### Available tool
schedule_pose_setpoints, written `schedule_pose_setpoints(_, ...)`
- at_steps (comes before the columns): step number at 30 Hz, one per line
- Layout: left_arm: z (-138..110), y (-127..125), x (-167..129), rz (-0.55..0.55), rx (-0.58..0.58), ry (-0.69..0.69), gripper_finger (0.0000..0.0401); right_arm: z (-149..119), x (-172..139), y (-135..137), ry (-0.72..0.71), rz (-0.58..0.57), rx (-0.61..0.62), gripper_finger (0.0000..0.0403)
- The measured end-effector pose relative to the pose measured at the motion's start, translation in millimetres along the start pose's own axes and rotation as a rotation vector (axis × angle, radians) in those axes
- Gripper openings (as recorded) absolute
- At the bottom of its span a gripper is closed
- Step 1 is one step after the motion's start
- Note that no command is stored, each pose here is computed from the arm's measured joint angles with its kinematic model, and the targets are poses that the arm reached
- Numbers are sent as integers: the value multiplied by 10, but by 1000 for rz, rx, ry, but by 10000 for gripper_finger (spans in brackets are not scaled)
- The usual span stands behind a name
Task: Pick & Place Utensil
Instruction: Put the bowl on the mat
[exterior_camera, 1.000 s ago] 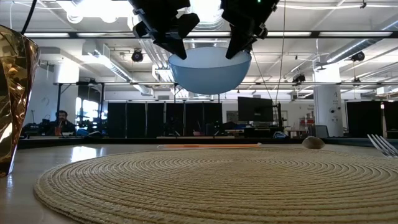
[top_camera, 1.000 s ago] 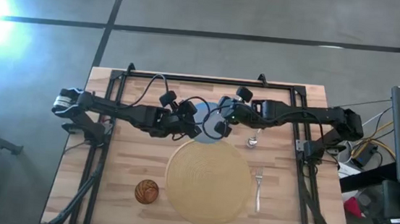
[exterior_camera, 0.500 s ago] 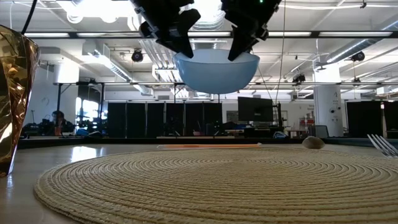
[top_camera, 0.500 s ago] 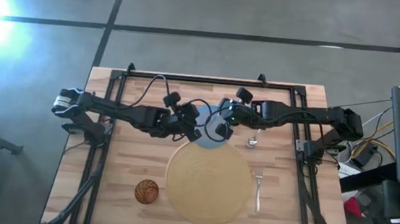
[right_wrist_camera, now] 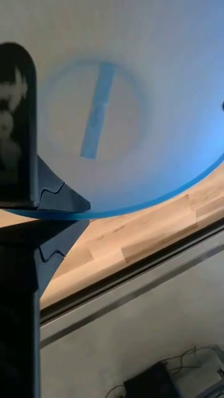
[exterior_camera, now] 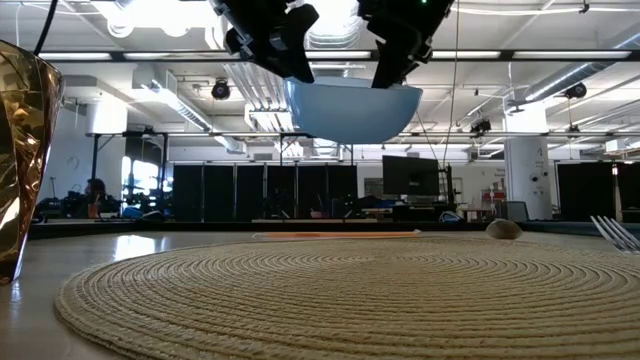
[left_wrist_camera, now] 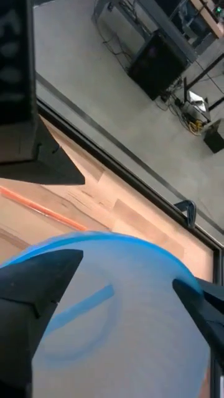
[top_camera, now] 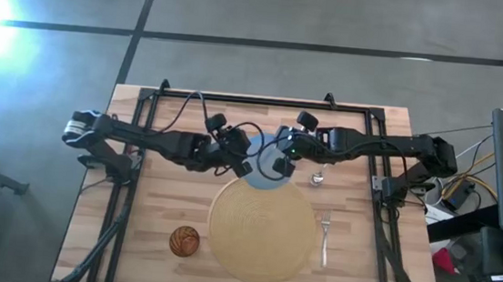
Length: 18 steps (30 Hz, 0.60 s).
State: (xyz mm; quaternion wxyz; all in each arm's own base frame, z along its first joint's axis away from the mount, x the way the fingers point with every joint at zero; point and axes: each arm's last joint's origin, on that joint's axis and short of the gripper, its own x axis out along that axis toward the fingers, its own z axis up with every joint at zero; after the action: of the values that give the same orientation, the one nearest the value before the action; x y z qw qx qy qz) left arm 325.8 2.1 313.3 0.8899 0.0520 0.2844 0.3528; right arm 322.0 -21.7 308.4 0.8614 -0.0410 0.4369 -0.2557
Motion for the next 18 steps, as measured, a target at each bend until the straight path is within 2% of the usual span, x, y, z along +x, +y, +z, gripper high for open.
schedule_pose_setpoints(7, 1, 16, -40, -91, 8, 20, 172, -33, 4, 0, 28, 0, -22, 10)
schedule_pose_setpoints(13, -59, 55, -74, -94, 55, 77, 172, -57, 4, -4, 50, -6, -26, 10)
schedule_pose_setpoints(18, -37, 133, -162, -100, 41, 71, 172, -94, -23, -25, 82, -8, -42, 10)
